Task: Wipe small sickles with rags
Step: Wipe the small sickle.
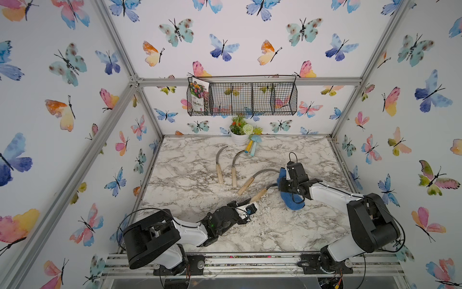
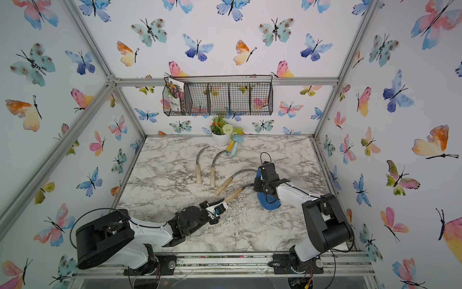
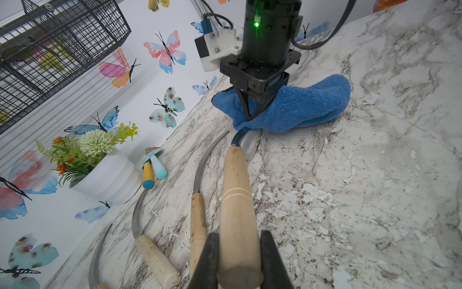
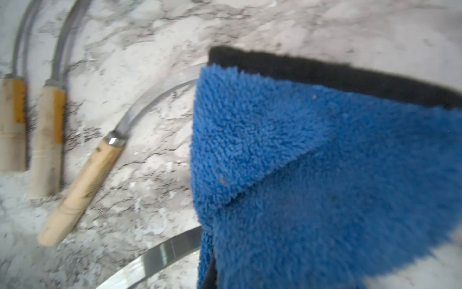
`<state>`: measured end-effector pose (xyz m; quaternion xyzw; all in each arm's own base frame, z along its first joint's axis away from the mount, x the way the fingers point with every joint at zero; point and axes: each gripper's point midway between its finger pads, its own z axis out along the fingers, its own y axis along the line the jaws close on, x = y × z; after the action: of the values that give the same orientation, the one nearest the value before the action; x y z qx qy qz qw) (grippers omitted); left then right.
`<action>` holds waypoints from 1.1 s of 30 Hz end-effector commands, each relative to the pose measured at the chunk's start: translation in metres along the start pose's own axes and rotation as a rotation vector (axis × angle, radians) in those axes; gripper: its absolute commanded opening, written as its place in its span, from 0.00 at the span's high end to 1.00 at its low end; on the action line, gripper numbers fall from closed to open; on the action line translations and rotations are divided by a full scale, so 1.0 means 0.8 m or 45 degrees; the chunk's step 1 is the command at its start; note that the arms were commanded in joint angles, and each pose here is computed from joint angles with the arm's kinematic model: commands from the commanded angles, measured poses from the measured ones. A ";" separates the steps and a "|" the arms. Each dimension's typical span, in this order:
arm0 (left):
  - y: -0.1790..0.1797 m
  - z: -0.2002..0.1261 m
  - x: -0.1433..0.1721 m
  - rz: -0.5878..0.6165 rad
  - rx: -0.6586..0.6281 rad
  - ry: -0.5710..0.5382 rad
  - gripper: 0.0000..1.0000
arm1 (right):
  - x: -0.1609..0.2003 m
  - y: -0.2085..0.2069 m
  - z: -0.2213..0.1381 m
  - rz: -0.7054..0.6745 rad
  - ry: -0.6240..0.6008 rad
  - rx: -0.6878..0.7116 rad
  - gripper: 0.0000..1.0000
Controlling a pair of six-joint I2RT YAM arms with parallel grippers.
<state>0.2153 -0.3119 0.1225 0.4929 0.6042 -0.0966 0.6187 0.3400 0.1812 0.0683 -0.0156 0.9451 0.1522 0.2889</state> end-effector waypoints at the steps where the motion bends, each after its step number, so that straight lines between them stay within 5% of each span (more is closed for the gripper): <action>1: 0.007 -0.001 -0.020 -0.004 -0.023 -0.070 1.00 | -0.001 0.068 -0.024 -0.088 -0.026 -0.192 0.98; 9: 0.008 -0.001 -0.019 -0.011 -0.031 -0.063 1.00 | 0.006 0.048 -0.023 -0.062 -0.076 -0.086 0.98; 19: 0.010 -0.004 -0.021 -0.021 -0.039 -0.075 1.00 | 0.028 -0.118 0.027 0.275 0.049 0.293 0.98; 33: 0.011 -0.003 -0.022 -0.018 -0.044 -0.077 1.00 | 0.006 0.026 -0.024 0.018 -0.058 -0.125 0.98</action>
<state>0.2160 -0.3113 0.1248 0.4892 0.6041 -0.0949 0.6219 0.3373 0.1684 0.0705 0.0201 0.9350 0.1721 0.3094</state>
